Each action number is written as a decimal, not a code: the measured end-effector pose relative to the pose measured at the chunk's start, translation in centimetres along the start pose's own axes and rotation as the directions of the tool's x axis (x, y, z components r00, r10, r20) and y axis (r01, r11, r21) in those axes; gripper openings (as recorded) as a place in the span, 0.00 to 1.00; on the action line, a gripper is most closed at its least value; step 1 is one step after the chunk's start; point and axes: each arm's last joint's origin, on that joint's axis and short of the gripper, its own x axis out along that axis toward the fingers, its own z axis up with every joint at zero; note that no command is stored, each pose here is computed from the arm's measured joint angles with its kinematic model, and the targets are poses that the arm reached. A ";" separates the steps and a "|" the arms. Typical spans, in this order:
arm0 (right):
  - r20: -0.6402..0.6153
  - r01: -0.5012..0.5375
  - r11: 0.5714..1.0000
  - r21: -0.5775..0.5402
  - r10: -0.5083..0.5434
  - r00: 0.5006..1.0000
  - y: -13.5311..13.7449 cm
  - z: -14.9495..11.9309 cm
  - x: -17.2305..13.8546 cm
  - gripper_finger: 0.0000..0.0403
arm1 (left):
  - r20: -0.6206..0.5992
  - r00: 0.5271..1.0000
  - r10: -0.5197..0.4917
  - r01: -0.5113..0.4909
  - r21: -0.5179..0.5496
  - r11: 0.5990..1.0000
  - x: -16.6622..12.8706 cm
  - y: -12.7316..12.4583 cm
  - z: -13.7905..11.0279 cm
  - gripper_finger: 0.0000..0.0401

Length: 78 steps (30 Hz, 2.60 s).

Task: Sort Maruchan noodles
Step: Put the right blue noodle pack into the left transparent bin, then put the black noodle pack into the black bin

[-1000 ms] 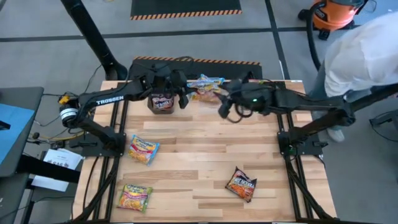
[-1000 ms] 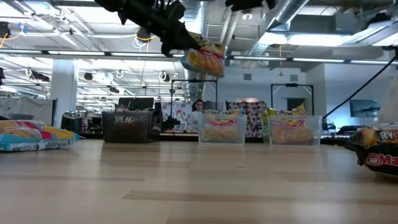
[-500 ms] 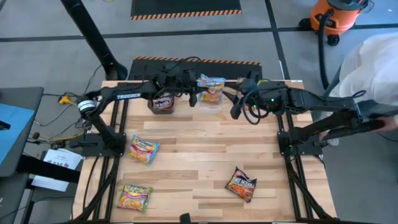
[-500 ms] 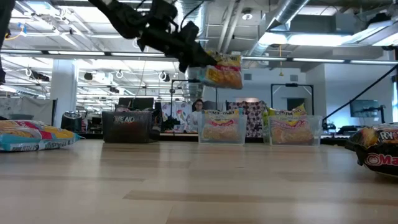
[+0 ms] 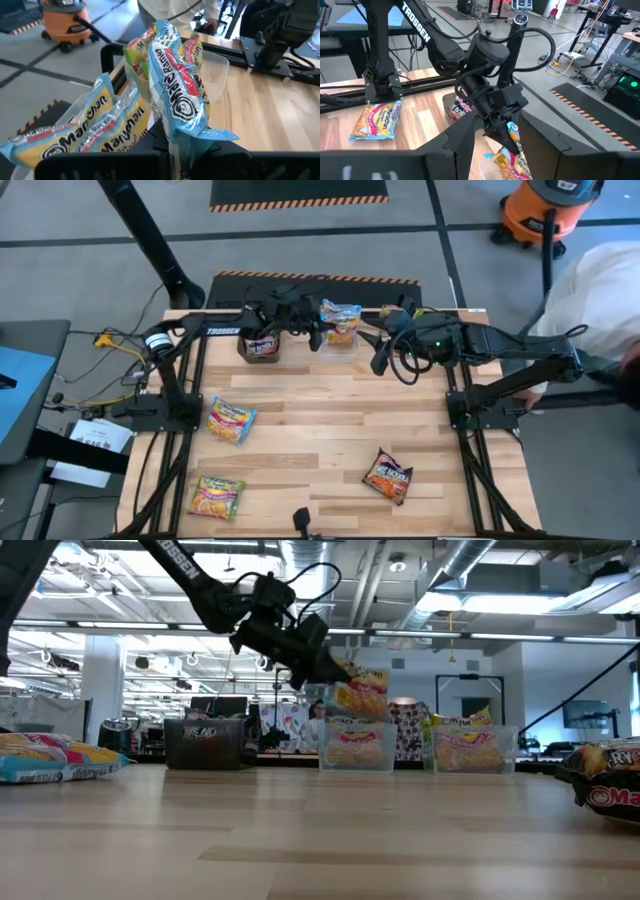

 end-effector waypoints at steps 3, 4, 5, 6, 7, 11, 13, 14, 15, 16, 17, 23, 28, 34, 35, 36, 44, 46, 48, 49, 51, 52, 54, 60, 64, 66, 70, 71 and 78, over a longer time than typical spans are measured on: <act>0.000 0.000 1.000 0.000 0.000 1.000 0.0 0.0 0.0 0.43 | -0.015 1.000 0.002 -0.002 -0.030 1.000 0.4 0.3 -0.7 0.04; 0.000 0.000 1.000 0.000 0.000 1.000 0.0 0.0 0.0 0.43 | -0.022 1.000 0.001 -0.002 -0.035 0.999 0.7 0.4 -1.0 0.04; 0.000 0.000 1.000 0.000 0.000 1.000 0.0 0.0 0.0 0.43 | -0.032 0.999 0.001 -0.002 -0.048 0.999 0.9 0.5 -1.4 0.04; 0.000 0.000 1.000 0.000 0.000 1.000 0.0 0.0 0.0 0.43 | -0.041 0.999 0.002 -0.005 -0.062 0.998 1.1 0.6 -1.8 0.04; 0.000 0.000 1.000 0.001 0.000 1.000 0.0 0.0 0.0 0.43 | -0.040 0.999 0.003 -0.006 -0.070 0.998 1.4 0.7 -2.1 0.04; 0.000 0.001 1.000 0.001 -0.001 1.000 0.0 0.0 0.0 0.43 | -0.050 0.999 0.009 -0.015 -0.123 0.992 1.9 1.2 -3.0 0.04; 0.000 0.000 1.000 0.001 0.000 1.000 0.0 0.0 0.0 0.43 | -0.070 0.998 0.009 -0.019 -0.140 0.990 2.0 1.3 -3.5 0.04; 0.000 0.000 1.000 0.001 0.000 1.000 0.0 0.0 0.0 0.43 | -0.070 0.997 0.013 -0.023 -0.142 0.990 2.0 1.4 -3.5 0.04; 0.000 0.000 1.000 0.001 0.000 1.000 0.0 0.0 0.0 0.43 | -0.069 0.997 0.018 -0.028 -0.141 0.990 2.0 1.5 -3.4 0.04; 0.000 0.000 1.000 0.001 0.000 1.000 0.0 0.0 0.0 0.43 | -0.069 0.997 0.033 -0.043 -0.141 0.989 2.0 1.5 -3.4 0.04; 0.000 0.000 1.000 0.001 0.000 1.000 0.0 0.0 0.0 0.43 | -0.072 0.996 0.047 -0.056 -0.142 0.988 2.0 1.6 -3.4 0.04; 0.000 0.000 1.000 0.001 0.000 1.000 0.0 0.0 0.0 0.43 | -0.084 0.995 0.053 -0.067 -0.170 0.983 1.9 1.6 -3.5 0.04; 0.000 0.000 1.000 0.001 0.000 1.000 0.0 0.0 0.0 0.43 | -0.106 0.993 0.053 -0.071 -0.176 0.982 1.9 1.6 -3.8 0.06; 0.000 0.000 1.000 0.001 0.000 1.000 0.0 0.0 0.0 0.43 | -0.145 0.989 0.039 -0.067 -0.188 0.980 1.9 1.5 -4.2 0.19; 0.000 0.000 1.000 0.001 0.000 1.000 0.0 0.0 0.0 0.43 | -0.146 0.988 0.043 -0.071 -0.188 0.980 1.9 1.6 -4.2 0.22; 0.000 0.000 1.000 0.001 0.000 1.000 0.0 0.0 0.0 0.43 | -0.145 0.988 0.047 -0.074 -0.187 0.980 1.9 1.6 -4.2 0.25; -0.001 0.000 1.000 0.000 0.000 1.000 0.0 0.0 0.0 0.43 | -0.143 0.988 0.060 -0.095 -0.251 0.963 1.7 2.1 -4.0 0.39; -0.001 0.000 1.000 -0.001 0.000 1.000 0.0 0.0 0.0 0.43 | -0.142 0.989 0.049 -0.087 -0.270 0.959 1.7 2.5 -3.6 0.40; -0.001 0.000 1.000 -0.001 0.000 1.000 0.0 0.0 0.0 0.43 | -0.145 0.989 0.036 -0.075 -0.273 0.959 1.6 3.0 -3.0 0.41; -0.002 0.000 1.000 -0.002 0.000 1.000 0.0 0.0 0.0 0.43 | -0.153 0.988 0.033 -0.074 -0.275 0.958 1.6 3.3 -2.6 0.41; -0.008 0.000 1.000 -0.005 0.000 1.000 0.0 -0.1 0.0 0.43 | -0.175 0.984 0.027 -0.076 -0.284 0.956 1.4 4.0 -1.8 0.41; -0.013 0.001 1.000 -0.008 -0.001 1.000 0.0 -0.2 0.0 0.43 | -0.186 0.982 0.026 -0.080 -0.285 0.955 1.3 4.4 -1.3 0.41; -0.024 0.001 1.000 -0.015 -0.001 1.000 0.0 -0.3 0.0 0.43 | -0.220 0.975 0.029 -0.092 -0.282 0.955 1.1 5.1 -0.3 0.41; -0.040 0.000 1.000 -0.023 -0.001 0.999 0.0 -0.4 0.0 0.43 | -0.356 0.934 0.037 -0.121 -0.217 0.969 -0.1 6.3 3.2 0.41; -0.040 -0.007 1.000 -0.025 0.006 0.999 0.2 -0.5 -0.1 0.43 | -0.426 0.904 0.028 -0.116 -0.183 0.976 -1.2 6.3 5.4 0.41; -0.040 -0.009 1.000 -0.026 0.008 0.999 0.2 -0.5 -0.1 0.43 | -0.464 0.885 0.022 -0.112 -0.166 0.980 -1.9 6.0 6.3 0.41; -0.045 -0.019 0.999 -0.032 0.018 0.999 0.4 -0.5 -0.2 0.43 | -0.521 0.854 0.003 -0.082 -0.128 0.988 -3.5 5.2 7.3 0.41; -0.046 -0.021 0.999 -0.033 0.019 0.999 0.5 -0.5 -0.2 0.43 | -0.532 0.847 -0.002 -0.073 -0.121 0.990 -4.1 4.9 7.5 0.40; -0.046 -0.021 0.999 -0.034 0.019 0.999 0.5 -0.6 -0.2 0.43 | -0.613 0.789 -0.039 -0.041 -0.117 0.992 -7.9 2.7 8.9 0.37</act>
